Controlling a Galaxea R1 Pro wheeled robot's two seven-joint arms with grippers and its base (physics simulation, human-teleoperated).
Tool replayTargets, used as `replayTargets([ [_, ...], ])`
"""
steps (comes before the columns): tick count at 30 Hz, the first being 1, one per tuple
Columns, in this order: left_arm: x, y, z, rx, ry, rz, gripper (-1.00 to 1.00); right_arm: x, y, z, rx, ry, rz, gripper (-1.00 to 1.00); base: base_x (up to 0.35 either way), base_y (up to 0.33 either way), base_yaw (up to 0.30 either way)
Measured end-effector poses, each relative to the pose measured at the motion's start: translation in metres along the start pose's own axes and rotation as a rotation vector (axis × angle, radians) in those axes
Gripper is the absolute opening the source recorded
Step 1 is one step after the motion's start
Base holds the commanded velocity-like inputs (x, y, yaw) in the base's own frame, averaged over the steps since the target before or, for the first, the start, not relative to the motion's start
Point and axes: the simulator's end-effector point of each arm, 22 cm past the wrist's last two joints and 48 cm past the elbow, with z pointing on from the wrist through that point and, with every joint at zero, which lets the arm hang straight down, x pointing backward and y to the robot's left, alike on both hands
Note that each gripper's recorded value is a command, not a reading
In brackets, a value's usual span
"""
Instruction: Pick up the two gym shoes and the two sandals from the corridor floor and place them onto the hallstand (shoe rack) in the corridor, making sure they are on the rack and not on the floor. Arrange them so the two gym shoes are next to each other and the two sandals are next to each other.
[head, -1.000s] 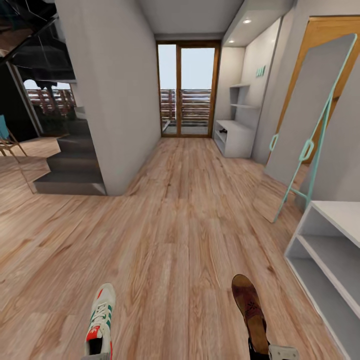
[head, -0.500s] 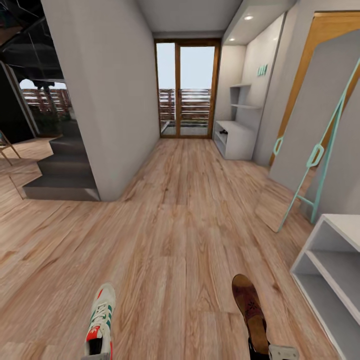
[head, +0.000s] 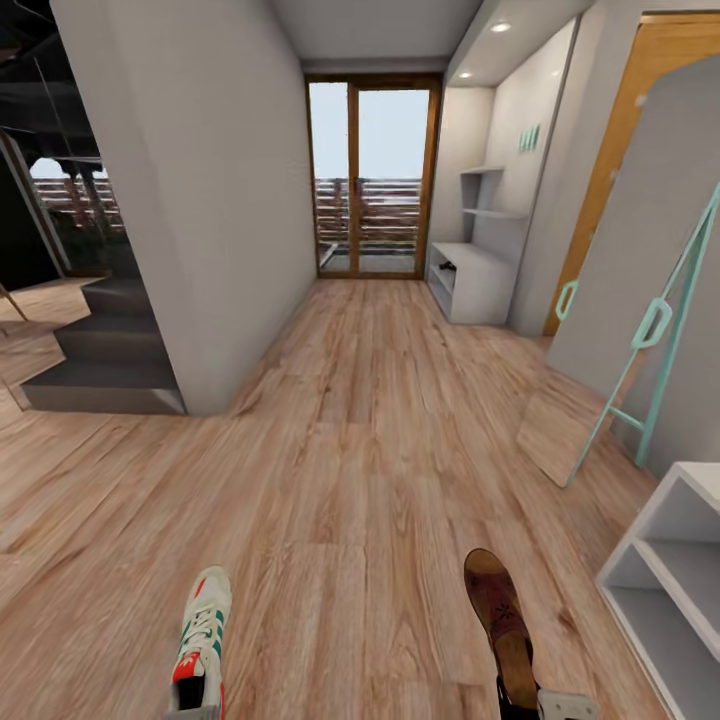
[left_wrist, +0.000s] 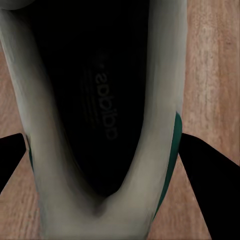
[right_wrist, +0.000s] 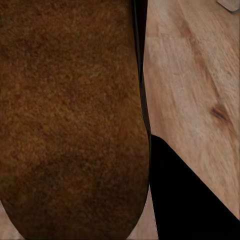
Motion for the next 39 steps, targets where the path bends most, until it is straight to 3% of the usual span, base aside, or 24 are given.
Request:
replayTargets([
  [39,-0.0001,0.0004,0.0000,-0.002,0.000,0.000,-1.00,0.0007,0.0010,-0.0003,-0.001,0.002,0.000,-1.00,0.340,-0.033,0.000],
])
